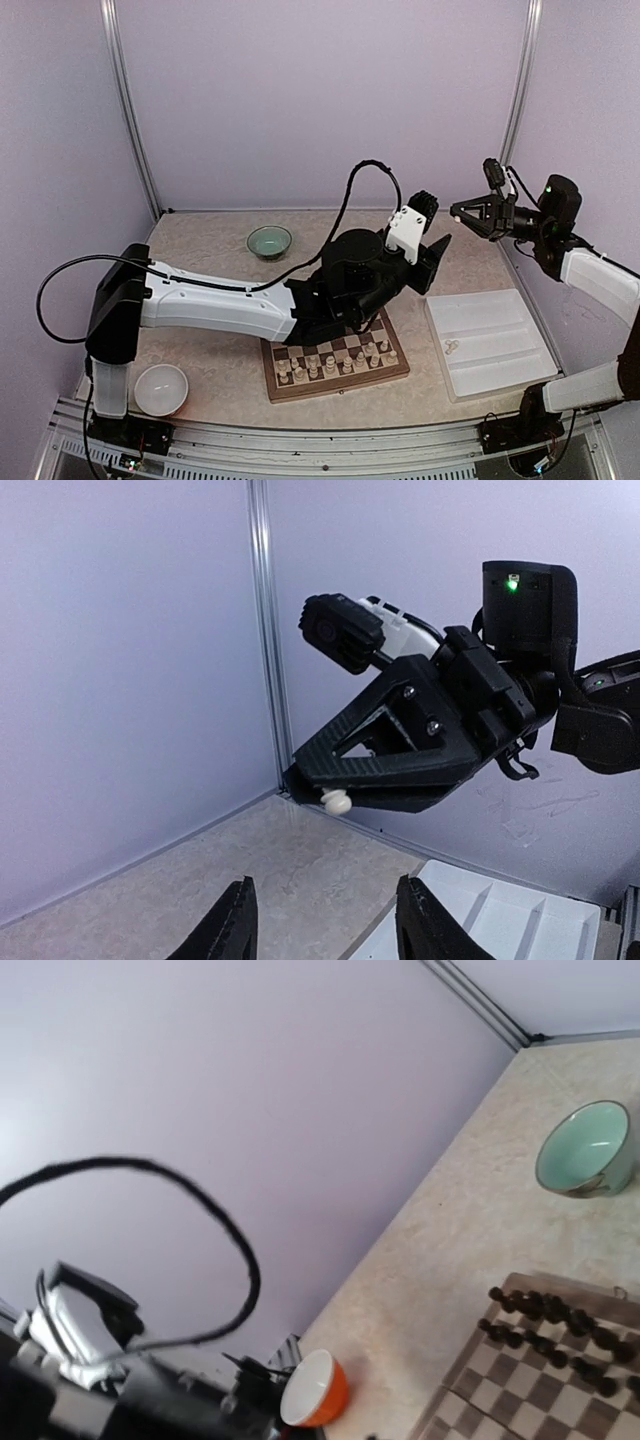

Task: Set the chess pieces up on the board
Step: Pass from the right arm to the left

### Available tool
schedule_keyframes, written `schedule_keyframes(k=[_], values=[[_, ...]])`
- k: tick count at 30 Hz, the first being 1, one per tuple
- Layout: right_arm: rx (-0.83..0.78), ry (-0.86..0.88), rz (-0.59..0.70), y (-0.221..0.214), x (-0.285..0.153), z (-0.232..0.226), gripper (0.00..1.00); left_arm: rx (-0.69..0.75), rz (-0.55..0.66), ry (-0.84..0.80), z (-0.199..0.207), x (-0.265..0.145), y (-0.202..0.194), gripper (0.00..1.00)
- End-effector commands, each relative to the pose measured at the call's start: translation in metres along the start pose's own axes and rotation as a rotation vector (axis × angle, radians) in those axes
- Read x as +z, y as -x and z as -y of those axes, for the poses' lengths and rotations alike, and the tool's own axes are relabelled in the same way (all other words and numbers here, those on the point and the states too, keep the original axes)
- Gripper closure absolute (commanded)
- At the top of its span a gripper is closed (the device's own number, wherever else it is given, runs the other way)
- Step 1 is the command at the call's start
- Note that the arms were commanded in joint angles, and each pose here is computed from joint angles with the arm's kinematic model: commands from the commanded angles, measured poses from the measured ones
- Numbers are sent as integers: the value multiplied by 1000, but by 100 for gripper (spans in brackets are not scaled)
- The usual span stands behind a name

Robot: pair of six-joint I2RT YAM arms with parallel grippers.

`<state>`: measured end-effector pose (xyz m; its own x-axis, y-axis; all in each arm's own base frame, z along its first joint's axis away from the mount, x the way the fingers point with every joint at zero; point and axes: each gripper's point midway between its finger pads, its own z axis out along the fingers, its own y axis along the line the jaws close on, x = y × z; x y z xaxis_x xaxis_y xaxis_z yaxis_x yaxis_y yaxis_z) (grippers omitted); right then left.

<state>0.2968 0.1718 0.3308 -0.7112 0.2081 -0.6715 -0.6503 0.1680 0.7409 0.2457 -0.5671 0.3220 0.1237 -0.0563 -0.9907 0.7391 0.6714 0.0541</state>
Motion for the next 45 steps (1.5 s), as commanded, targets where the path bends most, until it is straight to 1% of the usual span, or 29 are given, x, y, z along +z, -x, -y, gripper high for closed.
schedule_keyframes(k=[1, 3, 8, 17, 24, 26, 32, 42, 45], values=[[89, 24, 20, 1, 2, -3, 94, 73, 110, 92, 2, 13, 30, 54], [94, 26, 19, -1, 2, -3, 94, 89, 100, 105, 4, 19, 17, 55], [102, 33, 18, -5, 1, -6, 94, 111, 90, 117, 8, 30, 6, 56], [86, 48, 3, -12, 4, -11, 94, 117, 97, 116, 13, 41, -2, 56], [86, 49, -4, -16, 5, -11, 94, 98, 99, 140, 8, 52, -3, 56], [82, 51, -5, -16, 5, -12, 93, 99, 93, 144, 6, 55, -5, 57], [88, 53, -6, -19, 4, -14, 93, 103, 78, 149, 2, 60, -12, 63], [89, 65, -3, -20, 3, -17, 92, 111, 62, 154, 1, 61, -21, 64], [87, 64, -4, -20, 3, -16, 92, 111, 59, 152, 1, 63, -22, 67]])
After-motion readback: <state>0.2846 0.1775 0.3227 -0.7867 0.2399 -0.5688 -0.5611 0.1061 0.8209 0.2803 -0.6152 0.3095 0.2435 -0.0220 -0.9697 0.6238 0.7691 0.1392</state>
